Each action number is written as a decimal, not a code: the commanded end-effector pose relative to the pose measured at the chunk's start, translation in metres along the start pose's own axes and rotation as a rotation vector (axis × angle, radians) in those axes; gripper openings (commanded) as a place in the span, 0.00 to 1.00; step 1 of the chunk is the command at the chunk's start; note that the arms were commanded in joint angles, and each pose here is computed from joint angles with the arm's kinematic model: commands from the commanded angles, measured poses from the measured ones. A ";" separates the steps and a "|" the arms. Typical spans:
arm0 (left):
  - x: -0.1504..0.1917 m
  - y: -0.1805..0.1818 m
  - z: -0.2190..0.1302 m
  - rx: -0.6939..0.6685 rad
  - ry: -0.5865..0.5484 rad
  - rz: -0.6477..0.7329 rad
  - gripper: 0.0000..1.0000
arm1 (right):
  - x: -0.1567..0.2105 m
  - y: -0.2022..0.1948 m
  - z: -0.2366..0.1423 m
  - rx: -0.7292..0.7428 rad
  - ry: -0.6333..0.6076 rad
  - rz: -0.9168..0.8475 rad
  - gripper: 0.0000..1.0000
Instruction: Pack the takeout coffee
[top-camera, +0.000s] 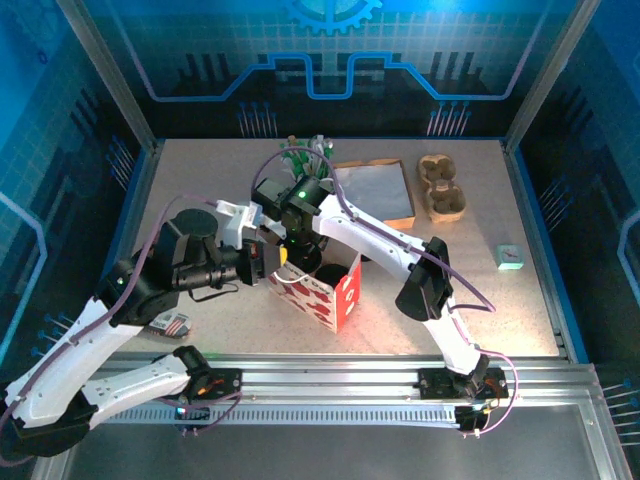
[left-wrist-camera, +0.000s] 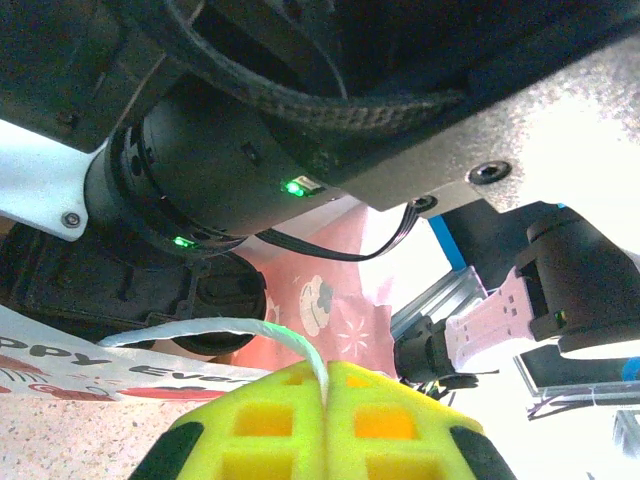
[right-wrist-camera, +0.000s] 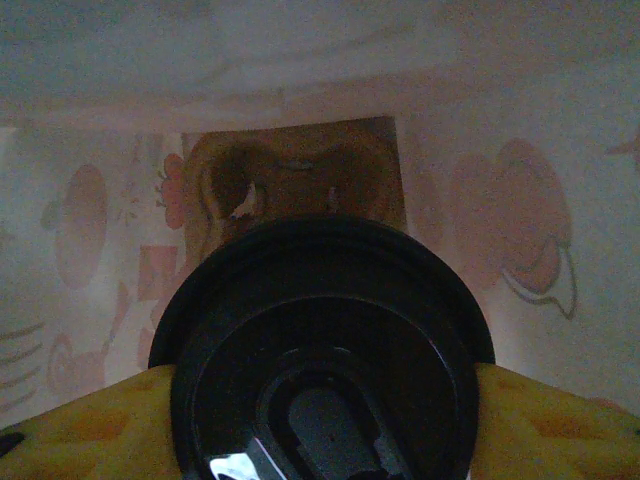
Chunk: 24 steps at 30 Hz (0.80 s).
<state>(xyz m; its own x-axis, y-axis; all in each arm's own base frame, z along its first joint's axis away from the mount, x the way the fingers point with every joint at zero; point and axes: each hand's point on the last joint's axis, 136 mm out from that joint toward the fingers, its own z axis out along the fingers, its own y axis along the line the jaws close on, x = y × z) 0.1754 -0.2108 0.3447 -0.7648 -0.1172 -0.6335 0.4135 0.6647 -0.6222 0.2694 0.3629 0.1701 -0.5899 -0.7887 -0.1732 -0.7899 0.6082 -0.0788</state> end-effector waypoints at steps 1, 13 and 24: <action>-0.015 -0.020 -0.014 0.064 -0.066 0.022 0.00 | 0.006 -0.008 0.029 0.018 0.082 0.020 0.47; -0.016 -0.015 -0.020 0.034 -0.085 0.050 0.00 | 0.018 -0.005 0.032 0.017 0.114 0.015 0.47; -0.015 -0.010 -0.023 0.009 -0.092 0.066 0.00 | 0.022 -0.004 0.038 0.016 0.137 0.012 0.48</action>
<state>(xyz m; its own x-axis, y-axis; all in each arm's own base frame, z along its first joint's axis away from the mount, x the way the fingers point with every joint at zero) 0.1757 -0.2016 0.3470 -0.7396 -0.1321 -0.6599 0.4095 0.6899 -0.5970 0.2688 0.3624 0.1653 -0.5938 -0.7869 -0.1679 -0.7877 0.6111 -0.0780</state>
